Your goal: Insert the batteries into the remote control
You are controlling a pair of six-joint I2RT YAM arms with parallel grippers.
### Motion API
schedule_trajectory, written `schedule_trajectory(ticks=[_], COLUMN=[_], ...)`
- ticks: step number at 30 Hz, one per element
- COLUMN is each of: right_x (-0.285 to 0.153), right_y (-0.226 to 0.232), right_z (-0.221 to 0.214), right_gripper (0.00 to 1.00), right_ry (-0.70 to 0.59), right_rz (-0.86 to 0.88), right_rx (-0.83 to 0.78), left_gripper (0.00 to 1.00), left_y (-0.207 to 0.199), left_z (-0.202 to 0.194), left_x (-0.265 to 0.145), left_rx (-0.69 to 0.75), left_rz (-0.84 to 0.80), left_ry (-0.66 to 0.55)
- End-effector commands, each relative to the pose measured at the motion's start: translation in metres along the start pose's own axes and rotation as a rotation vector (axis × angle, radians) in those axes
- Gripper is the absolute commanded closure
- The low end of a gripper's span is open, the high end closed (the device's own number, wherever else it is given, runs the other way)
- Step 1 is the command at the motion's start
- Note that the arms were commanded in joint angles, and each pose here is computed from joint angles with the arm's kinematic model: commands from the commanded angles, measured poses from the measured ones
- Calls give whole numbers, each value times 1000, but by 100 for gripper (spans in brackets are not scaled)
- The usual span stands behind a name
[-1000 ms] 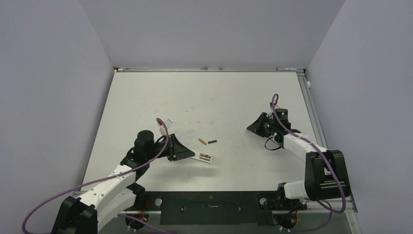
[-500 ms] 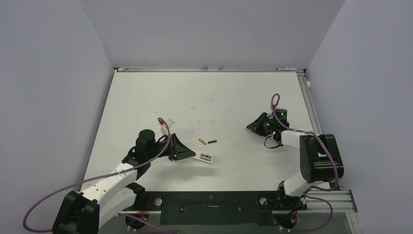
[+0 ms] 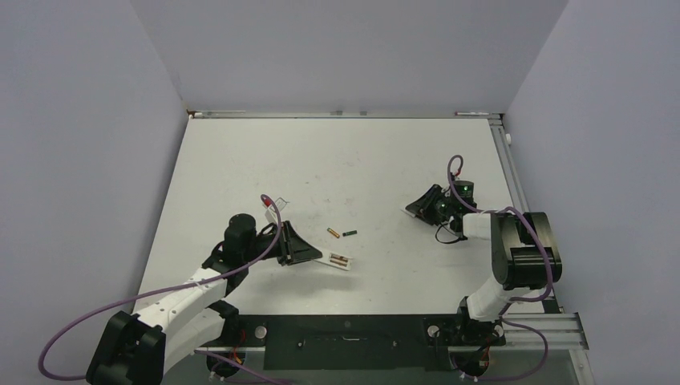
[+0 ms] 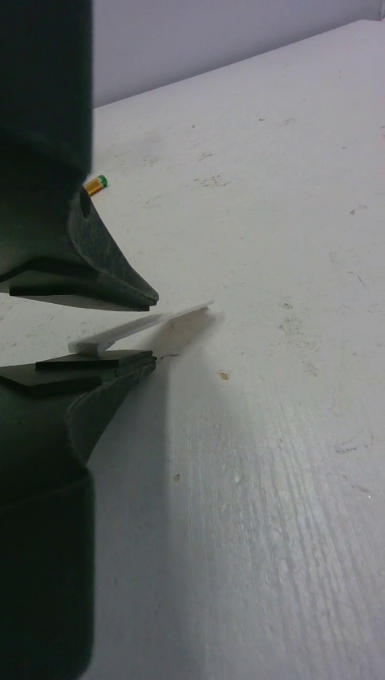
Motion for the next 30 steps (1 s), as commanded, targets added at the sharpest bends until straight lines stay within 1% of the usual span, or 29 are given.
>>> schedule_trajectory(ticks=[1,7,12,17,26,30], right_x=[0,-5,-14,-24,-51,-64], right_y=[4,-1,-7,-5,17,30], right_z=[15,18,29,38,49,46], right_gripper=[72,66,62,60,59,59], right_ry=[-58,-73,-129,-172,-252,-256], right_rz=[26,-25,-111,-152,-135,-97], right_rx=[-22,-45,-78,-103,-163,-202], left_gripper=[100,100,100,100,100,100], left_y=[-8,-5,-3,-1,12,15], left_z=[6,3,1,0,-8,-10], left_x=[-1,-2,-2,-2,-1,1], left_rx=[33,22,14,13,-7,-17], left_rz=[-42,-24,-14,-3,26,29], left_ry=[-17,-13,-9,-7,16,19])
Point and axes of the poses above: each gripper's point midway between its finger pads, its own x axis out along the fingers, its own y axis along the line the jaws close on, z = x × y, the point moved 2 cm from there along -x, back along the fingers, and after that the axes turned 11 degrees about x, right-handed, at the moved point
